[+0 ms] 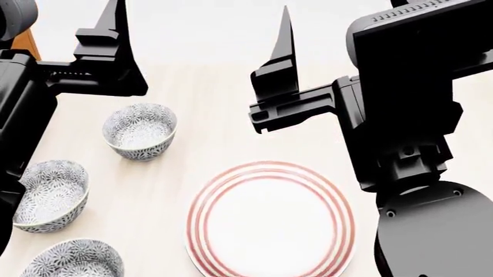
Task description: Put the bowl at the front on the plate.
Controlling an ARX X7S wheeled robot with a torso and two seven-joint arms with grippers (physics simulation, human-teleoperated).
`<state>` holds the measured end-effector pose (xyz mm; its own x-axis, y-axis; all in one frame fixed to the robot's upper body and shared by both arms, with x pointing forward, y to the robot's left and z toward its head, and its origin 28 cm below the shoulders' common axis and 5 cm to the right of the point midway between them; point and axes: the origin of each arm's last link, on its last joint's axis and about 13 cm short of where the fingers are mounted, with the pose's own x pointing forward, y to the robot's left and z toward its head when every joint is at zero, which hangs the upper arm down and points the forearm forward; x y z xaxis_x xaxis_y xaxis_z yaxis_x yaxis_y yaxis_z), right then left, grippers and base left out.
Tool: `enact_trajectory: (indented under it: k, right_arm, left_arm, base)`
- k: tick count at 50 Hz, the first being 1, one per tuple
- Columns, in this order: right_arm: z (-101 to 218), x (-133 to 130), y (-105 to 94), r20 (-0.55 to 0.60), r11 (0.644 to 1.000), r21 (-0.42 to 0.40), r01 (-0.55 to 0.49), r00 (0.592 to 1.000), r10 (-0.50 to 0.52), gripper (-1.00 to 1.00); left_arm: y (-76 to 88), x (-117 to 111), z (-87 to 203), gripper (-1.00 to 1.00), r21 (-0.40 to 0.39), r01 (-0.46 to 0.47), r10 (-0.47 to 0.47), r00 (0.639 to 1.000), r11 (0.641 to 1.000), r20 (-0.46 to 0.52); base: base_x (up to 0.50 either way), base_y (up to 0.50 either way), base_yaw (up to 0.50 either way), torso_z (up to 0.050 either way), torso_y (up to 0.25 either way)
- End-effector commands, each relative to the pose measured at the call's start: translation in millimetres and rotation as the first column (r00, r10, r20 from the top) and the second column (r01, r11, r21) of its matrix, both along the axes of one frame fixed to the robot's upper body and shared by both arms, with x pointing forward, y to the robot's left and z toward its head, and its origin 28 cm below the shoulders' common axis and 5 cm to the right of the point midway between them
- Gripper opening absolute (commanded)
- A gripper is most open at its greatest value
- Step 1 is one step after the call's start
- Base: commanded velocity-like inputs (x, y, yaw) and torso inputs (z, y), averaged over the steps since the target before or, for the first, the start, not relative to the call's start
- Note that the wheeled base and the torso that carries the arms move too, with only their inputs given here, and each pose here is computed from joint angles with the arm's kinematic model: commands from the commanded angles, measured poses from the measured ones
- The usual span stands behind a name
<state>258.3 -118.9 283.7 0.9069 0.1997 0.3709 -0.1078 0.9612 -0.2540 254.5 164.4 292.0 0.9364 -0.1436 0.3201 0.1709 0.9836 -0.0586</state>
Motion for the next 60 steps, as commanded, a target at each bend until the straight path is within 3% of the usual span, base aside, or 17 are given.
enact_trajectory:
  k: [1,20,27,31,36,46,53,60]
  right_arm:
    - [0.1,0.1,0.1,0.001,1.0,-0.001,-0.002,1.0,0.002,1.0]
    - [-0.2,-1.5,0.3,0.018,1.0,-0.007,0.0,1.0,0.0,1.0]
    - [-0.2,-1.9,0.1,0.021,1.0,-0.008,0.0,1.0,0.001,1.0]
    - [0.3,-2.6,-0.2,0.025,1.0,-0.008,-0.001,1.0,0.001,1.0]
    - [-0.2,-4.0,-1.1,0.027,1.0,-0.008,0.001,1.0,-0.001,1.0]
    - [0.4,-4.2,-1.8,0.033,1.0,-0.008,0.0,0.999,0.0,1.0]
    - [-0.3,-3.0,-2.2,0.036,1.0,-0.008,-0.003,0.999,0.003,1.0]
    - [-1.7,-2.7,-2.4,0.036,1.0,-0.006,-0.003,0.999,0.003,1.0]
  left_arm:
    - [0.5,-0.1,0.0,1.0,-0.001,-0.002,0.002,1.0,1.0,-0.001]
    - [0.4,0.9,-3.4,1.0,-0.003,-0.007,0.007,1.0,1.0,-0.02]
    - [1.4,-1.7,-0.6,1.0,-0.072,0.025,-0.038,0.984,0.997,-0.175]
    - [1.0,-2.6,0.1,1.0,-0.054,0.01,-0.02,0.98,0.999,-0.2]
    - [0.4,-4.5,0.3,1.0,-0.048,0.017,-0.03,0.953,0.999,-0.3]
    - [-1.2,-5.1,-3.7,1.0,0.015,0.012,-0.005,0.912,1.0,-0.411]
    - [-0.7,-5.5,-4.6,1.0,0.029,0.02,-0.005,0.892,0.999,-0.452]
    - [-0.6,-4.6,-7.3,1.0,0.025,0.038,-0.019,0.851,0.999,-0.525]
  base:
    - [0.18,0.0,0.0,0.0,0.0]
    - [0.14,0.0,0.0,0.0,0.0]
    - [0.0,0.0,0.0,0.0,0.0]
    - [0.0,0.0,0.0,0.0,0.0]
    - [0.0,0.0,0.0,0.0,0.0]
    - [0.0,0.0,0.0,0.0,0.0]
    - [0.0,0.0,0.0,0.0,0.0]
    - [0.0,0.0,0.0,0.0,0.0]
